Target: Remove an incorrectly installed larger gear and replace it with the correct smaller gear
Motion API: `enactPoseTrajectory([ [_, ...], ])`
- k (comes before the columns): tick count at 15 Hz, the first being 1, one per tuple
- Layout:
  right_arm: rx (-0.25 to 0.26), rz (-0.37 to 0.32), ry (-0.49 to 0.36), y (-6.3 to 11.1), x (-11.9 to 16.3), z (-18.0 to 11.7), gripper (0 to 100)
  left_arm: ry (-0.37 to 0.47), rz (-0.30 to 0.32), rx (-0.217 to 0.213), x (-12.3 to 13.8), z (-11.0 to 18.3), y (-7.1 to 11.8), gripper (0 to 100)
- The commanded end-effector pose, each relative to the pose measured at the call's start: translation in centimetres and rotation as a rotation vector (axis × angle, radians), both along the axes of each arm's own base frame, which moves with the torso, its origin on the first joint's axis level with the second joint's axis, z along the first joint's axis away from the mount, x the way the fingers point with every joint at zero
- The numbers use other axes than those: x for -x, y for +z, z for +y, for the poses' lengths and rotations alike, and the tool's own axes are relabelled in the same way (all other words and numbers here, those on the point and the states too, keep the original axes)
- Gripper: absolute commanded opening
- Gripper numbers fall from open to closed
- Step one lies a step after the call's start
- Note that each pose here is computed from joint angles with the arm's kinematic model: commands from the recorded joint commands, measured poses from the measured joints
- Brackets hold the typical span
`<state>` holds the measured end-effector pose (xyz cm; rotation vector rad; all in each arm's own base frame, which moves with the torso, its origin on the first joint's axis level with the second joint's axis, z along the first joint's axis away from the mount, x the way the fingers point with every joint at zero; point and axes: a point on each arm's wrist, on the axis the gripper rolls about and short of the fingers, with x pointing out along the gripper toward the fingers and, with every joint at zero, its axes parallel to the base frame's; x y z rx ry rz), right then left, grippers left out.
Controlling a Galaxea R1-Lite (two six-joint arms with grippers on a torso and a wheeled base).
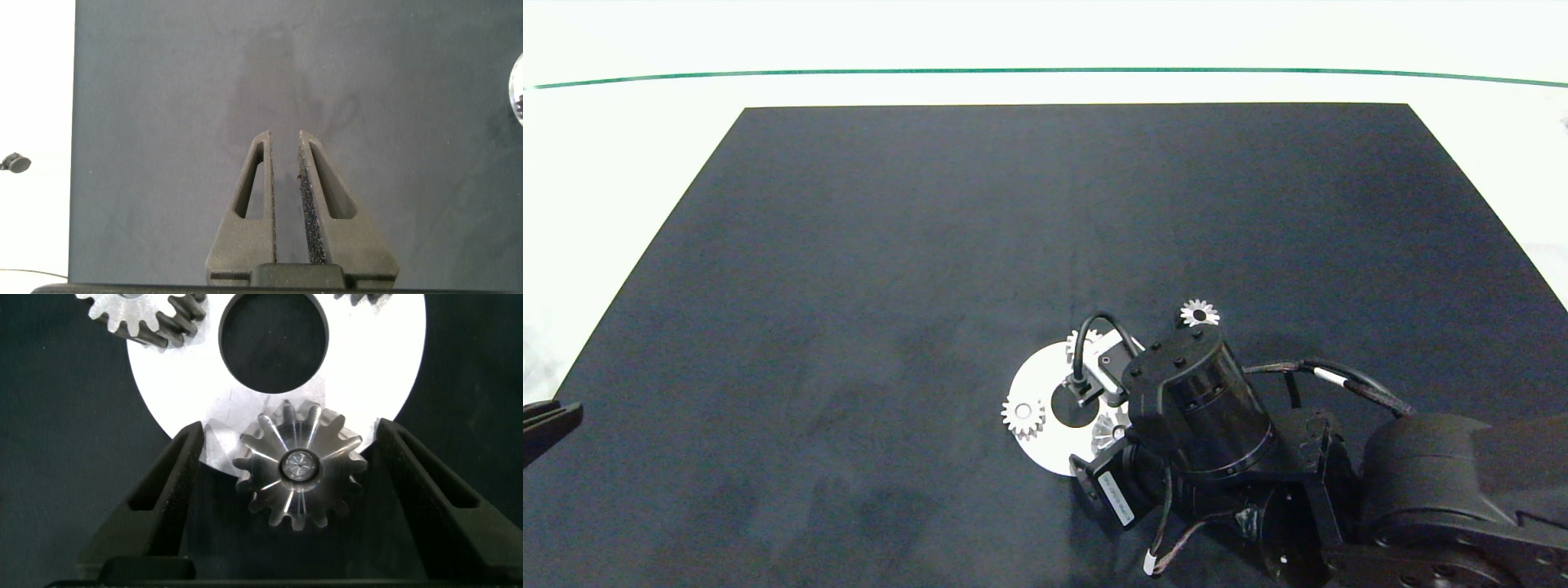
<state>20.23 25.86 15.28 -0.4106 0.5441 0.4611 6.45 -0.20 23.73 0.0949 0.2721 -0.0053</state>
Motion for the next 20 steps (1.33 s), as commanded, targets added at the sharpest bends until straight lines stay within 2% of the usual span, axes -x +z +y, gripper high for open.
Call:
enactPoseTrajectory([
  [1, 0.003, 0.002, -0.002, -0.27, -0.1, 0.16, 79, 0.0, 0.002, -0.001, -0.02, 0.0, -0.02, 16],
  [3, -0.009, -0.001, -0.008, -0.43, -0.25, 0.37, 75, 0.0, 0.001, -0.001, 0.02, 0.0, -0.01, 16],
  [20, -0.002, 0.002, -0.009, -0.63, -0.27, 0.39, 41, -0.001, 0.002, -0.005, 0.01, 0.0, -0.05, 16],
])
